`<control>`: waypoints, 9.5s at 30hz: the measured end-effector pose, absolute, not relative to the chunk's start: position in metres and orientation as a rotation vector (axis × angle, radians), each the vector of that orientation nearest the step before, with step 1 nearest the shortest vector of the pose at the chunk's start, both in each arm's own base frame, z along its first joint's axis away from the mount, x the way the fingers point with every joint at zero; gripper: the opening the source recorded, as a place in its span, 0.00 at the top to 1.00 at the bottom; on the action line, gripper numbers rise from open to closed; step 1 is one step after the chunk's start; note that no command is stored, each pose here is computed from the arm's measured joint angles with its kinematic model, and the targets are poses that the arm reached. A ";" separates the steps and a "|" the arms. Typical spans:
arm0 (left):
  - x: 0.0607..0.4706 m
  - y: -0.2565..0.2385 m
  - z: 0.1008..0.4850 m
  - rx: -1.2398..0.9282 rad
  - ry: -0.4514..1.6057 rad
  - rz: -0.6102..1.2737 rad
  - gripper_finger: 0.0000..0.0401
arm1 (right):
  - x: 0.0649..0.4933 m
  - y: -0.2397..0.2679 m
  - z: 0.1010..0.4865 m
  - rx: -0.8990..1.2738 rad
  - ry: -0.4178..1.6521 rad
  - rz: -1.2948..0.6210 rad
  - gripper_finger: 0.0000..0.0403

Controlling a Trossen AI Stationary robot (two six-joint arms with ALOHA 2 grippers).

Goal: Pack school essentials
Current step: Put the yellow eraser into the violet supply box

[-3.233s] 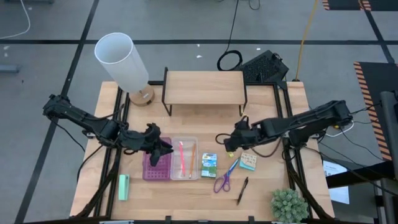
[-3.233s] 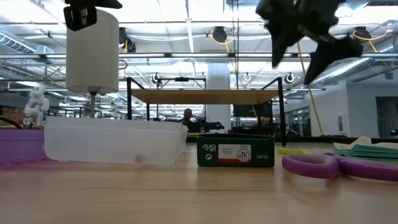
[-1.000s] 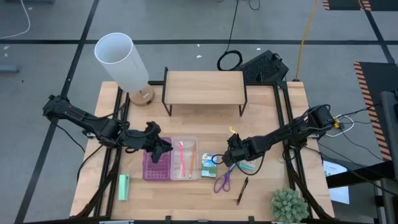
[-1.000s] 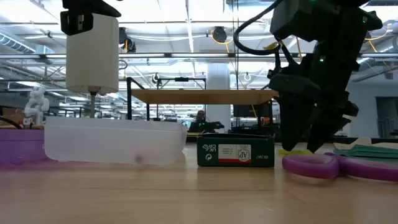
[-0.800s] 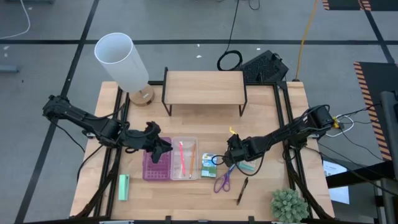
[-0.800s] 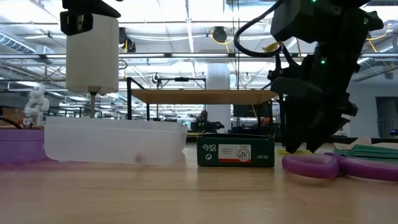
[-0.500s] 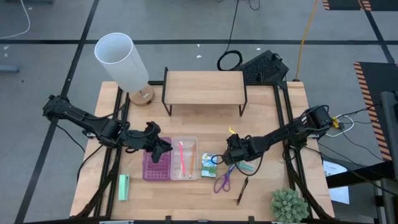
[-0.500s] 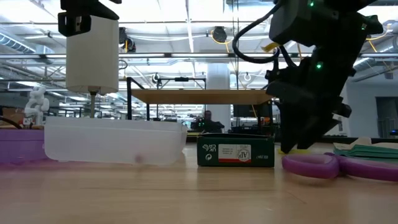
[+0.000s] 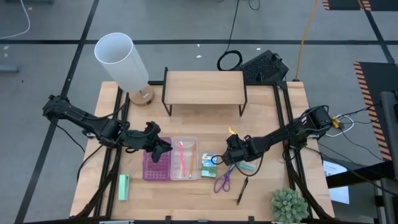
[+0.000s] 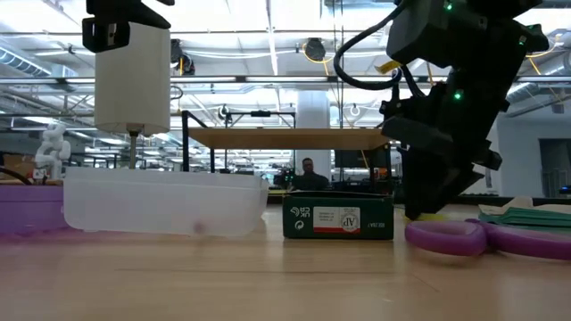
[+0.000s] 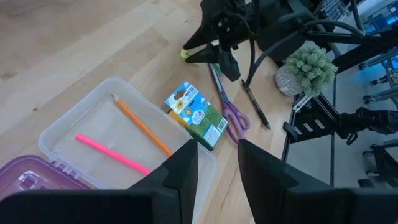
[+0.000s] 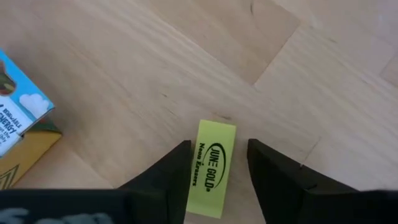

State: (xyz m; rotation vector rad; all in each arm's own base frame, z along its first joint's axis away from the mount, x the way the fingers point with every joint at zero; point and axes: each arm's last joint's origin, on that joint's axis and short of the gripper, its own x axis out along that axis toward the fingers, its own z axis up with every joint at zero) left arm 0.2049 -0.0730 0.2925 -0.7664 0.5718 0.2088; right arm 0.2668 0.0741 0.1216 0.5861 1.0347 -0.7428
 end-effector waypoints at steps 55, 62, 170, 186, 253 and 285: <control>0.205 -0.072 0.293 -0.734 0.553 0.233 0.71 | 0.273 0.080 0.127 0.568 1.030 -0.580 0.84; 0.203 -0.071 0.290 -0.725 0.577 0.247 0.71 | 0.275 0.081 0.136 0.591 0.996 -0.516 0.84; 0.331 -0.012 0.223 -1.782 0.466 0.208 0.32 | 0.300 0.050 0.230 0.314 0.423 -0.081 0.84; 0.336 -0.018 0.215 -1.727 0.443 0.229 0.32 | 0.300 0.050 0.229 0.309 0.432 -0.082 0.84; 0.326 -0.014 0.249 -1.318 0.432 -0.126 0.97 | 0.279 0.051 0.256 0.541 0.416 -0.040 0.17; 0.254 -0.014 0.280 -0.758 0.695 -0.386 0.97 | 0.248 0.044 0.273 0.889 0.452 -0.175 0.17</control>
